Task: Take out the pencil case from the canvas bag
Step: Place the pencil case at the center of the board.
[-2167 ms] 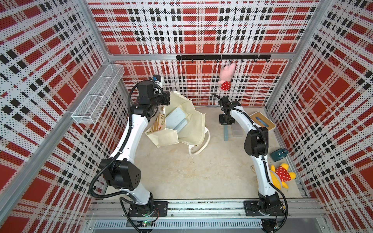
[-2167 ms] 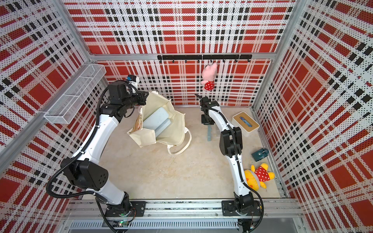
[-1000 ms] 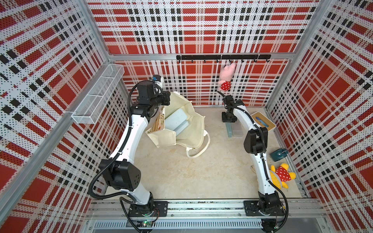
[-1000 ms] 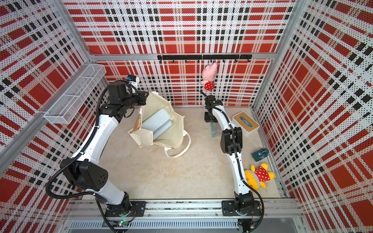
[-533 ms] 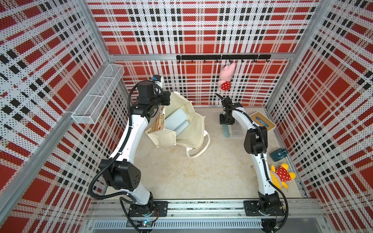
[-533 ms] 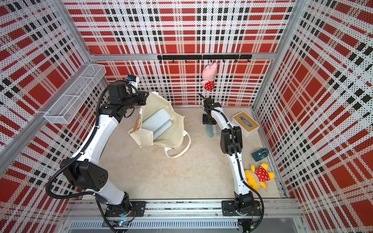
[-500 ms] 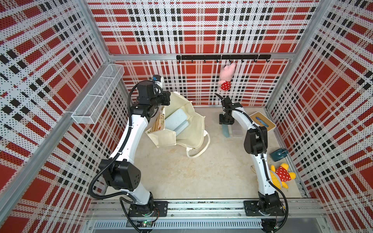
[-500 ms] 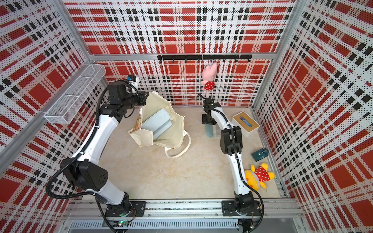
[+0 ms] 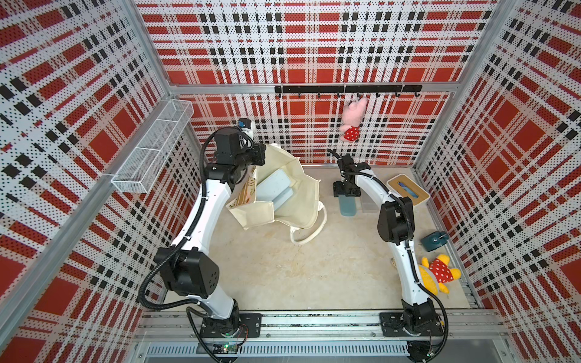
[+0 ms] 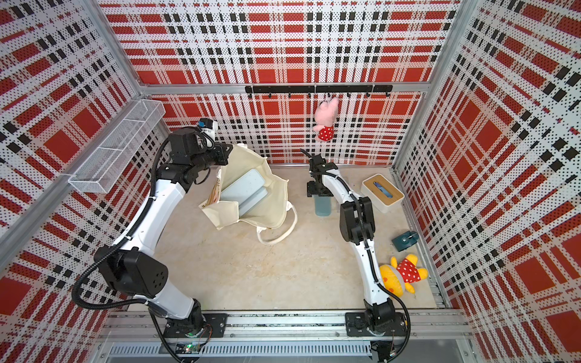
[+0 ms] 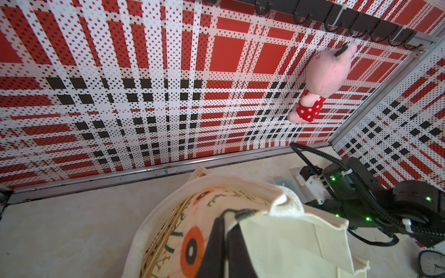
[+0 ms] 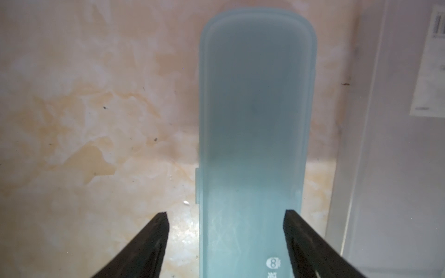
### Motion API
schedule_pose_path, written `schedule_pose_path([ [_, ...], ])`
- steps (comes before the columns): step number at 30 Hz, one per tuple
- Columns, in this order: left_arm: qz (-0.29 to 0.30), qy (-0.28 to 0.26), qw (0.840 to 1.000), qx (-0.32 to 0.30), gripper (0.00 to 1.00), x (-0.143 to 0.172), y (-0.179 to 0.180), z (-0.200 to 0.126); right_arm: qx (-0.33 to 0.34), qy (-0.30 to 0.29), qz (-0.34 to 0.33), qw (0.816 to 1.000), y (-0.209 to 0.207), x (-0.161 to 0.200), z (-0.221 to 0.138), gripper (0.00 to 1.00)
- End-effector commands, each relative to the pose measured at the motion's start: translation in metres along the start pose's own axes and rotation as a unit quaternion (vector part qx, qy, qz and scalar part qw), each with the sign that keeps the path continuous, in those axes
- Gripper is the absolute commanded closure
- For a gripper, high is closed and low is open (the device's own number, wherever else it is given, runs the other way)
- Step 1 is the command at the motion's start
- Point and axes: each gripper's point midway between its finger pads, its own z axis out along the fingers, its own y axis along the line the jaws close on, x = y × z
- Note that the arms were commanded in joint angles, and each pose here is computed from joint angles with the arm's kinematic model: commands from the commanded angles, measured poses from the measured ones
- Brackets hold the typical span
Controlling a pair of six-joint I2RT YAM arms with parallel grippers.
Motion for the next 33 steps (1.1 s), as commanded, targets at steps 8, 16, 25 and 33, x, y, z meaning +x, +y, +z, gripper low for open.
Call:
schedule_pose_path([
  [8,0.024,-0.093,0.995,0.02,1.0,-0.054,-0.016,-0.037,0.04,0.016,0.002,0.999,-0.01,0.015,0.002,0.23],
  [16,0.024,-0.093,0.995,0.021,1.0,-0.054,-0.016,-0.037,0.075,0.015,0.012,0.997,-0.02,0.014,0.014,0.3],
  [25,0.022,-0.093,0.995,0.026,1.0,-0.056,-0.018,-0.035,0.094,-0.002,0.026,0.995,-0.03,0.002,0.018,0.35],
  [33,0.021,-0.093,0.995,0.029,1.0,-0.057,-0.019,-0.034,0.108,0.001,0.03,0.994,-0.042,0.0,0.021,0.35],
])
